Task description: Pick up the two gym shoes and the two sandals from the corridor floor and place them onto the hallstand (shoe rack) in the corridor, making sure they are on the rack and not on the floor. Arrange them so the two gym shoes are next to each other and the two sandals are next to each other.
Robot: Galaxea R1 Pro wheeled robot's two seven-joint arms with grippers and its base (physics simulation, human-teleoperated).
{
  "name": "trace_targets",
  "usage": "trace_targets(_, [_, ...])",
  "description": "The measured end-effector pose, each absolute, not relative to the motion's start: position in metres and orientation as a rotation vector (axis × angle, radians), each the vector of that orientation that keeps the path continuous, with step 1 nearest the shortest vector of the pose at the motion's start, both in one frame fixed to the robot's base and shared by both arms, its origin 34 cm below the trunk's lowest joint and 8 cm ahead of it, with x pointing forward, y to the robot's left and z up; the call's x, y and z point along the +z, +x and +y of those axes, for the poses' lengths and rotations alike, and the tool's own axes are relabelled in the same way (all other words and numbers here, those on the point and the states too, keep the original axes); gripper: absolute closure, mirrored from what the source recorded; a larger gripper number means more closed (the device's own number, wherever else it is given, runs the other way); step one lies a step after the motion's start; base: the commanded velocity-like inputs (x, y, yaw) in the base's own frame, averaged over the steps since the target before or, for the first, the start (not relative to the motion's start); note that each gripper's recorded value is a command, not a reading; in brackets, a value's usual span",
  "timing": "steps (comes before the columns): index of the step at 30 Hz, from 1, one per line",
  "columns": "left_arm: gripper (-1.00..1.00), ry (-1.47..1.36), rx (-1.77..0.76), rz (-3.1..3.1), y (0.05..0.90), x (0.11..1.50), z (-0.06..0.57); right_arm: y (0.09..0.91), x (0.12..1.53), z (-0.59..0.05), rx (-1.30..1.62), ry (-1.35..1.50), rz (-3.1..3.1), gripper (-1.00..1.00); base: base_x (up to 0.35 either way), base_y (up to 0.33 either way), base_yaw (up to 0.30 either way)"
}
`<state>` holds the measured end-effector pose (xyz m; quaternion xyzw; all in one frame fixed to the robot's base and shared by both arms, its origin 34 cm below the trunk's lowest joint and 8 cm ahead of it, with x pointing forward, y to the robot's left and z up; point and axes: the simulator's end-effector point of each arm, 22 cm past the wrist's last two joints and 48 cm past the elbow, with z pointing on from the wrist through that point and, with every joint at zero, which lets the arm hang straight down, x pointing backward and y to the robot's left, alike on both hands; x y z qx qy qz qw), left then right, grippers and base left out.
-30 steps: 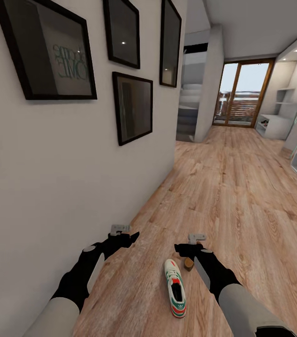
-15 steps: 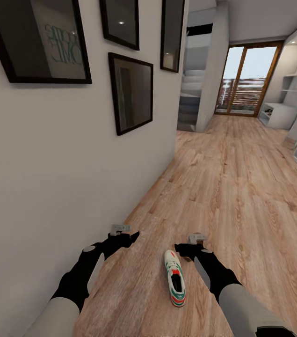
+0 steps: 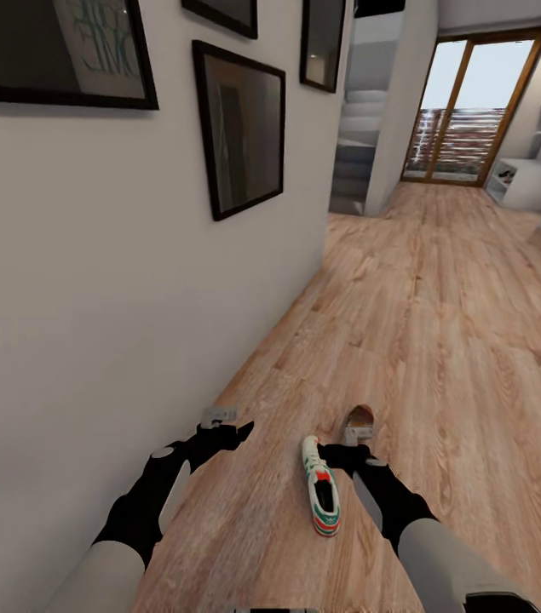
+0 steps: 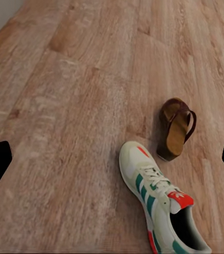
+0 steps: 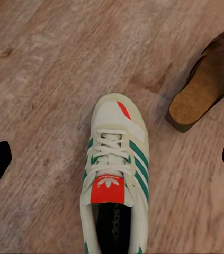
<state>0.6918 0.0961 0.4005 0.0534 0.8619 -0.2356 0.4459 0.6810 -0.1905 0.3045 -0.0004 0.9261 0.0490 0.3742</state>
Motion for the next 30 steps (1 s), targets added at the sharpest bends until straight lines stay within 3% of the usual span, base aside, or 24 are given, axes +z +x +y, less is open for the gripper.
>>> trace_targets(11, [-1.0, 0.116, -0.594, 2.191, 0.685, 0.364, 0.096, 0.636, 0.239, -0.189, 0.125, -0.006, 2.476, -1.0, 0.0, 0.0, 0.106])
trace_targets(30, [-1.0, 0.101, -0.604, 2.244, 0.676, 0.331, 0.096, 0.622, 0.208, -0.191, 0.127, 0.016, 2.529, -1.0, 0.0, 0.0, 0.005])
